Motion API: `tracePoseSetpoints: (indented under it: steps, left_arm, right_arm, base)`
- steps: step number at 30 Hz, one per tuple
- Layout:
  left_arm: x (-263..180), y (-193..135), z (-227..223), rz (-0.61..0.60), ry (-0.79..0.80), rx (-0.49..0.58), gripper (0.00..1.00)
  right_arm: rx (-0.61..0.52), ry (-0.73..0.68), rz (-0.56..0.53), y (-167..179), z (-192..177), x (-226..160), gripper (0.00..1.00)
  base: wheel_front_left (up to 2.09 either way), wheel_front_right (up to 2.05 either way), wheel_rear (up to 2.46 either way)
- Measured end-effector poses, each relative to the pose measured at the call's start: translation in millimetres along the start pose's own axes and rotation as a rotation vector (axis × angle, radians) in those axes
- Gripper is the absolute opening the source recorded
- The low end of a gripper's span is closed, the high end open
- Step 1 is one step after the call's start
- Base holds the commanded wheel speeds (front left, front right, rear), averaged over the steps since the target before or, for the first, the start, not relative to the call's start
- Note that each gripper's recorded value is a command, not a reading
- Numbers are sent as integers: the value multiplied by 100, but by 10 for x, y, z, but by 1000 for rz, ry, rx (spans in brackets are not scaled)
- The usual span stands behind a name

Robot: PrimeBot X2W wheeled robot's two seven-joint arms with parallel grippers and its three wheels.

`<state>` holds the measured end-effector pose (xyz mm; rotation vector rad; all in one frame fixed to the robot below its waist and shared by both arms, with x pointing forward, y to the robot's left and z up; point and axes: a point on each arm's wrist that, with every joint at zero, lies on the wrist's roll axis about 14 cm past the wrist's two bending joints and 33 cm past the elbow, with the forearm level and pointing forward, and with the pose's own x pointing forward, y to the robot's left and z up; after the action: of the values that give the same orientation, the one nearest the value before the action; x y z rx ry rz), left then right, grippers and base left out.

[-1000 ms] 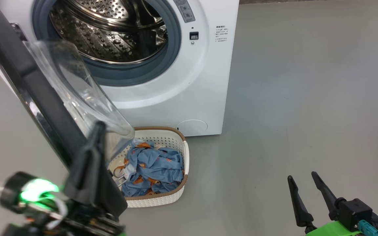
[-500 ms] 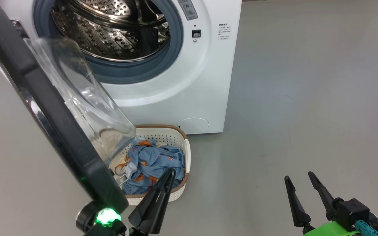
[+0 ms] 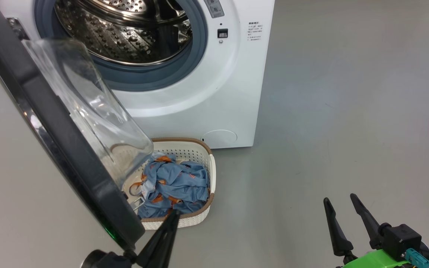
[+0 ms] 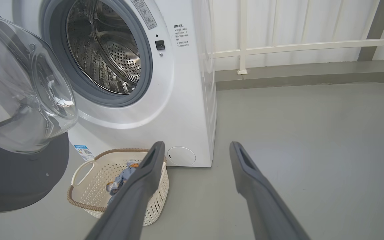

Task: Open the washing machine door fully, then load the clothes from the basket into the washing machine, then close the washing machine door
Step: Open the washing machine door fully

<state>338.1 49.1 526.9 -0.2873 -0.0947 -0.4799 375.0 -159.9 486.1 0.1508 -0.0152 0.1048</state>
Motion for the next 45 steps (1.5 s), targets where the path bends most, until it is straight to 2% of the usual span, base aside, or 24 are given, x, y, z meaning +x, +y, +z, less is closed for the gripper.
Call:
tracePoseSetpoints:
  steps: [7, 20, 45]
  left_arm:
    - [-5, 214, -171, 69, 50, -14, 0]
    - [93, 378, -41, 107, 8, 0, 0]
    - [-271, 733, 90, 290, -34, 7, 0]
  right_arm:
    - [1, 12, -5, -15, -42, 5, 100]
    - [2, 16, 1, -4, -58, 63, 100]
    - [16, 49, 123, 396, -187, 244, 100]
  base:
    - [0, 0, 0]
    - [0, 0, 0]
    - [0, 0, 0]
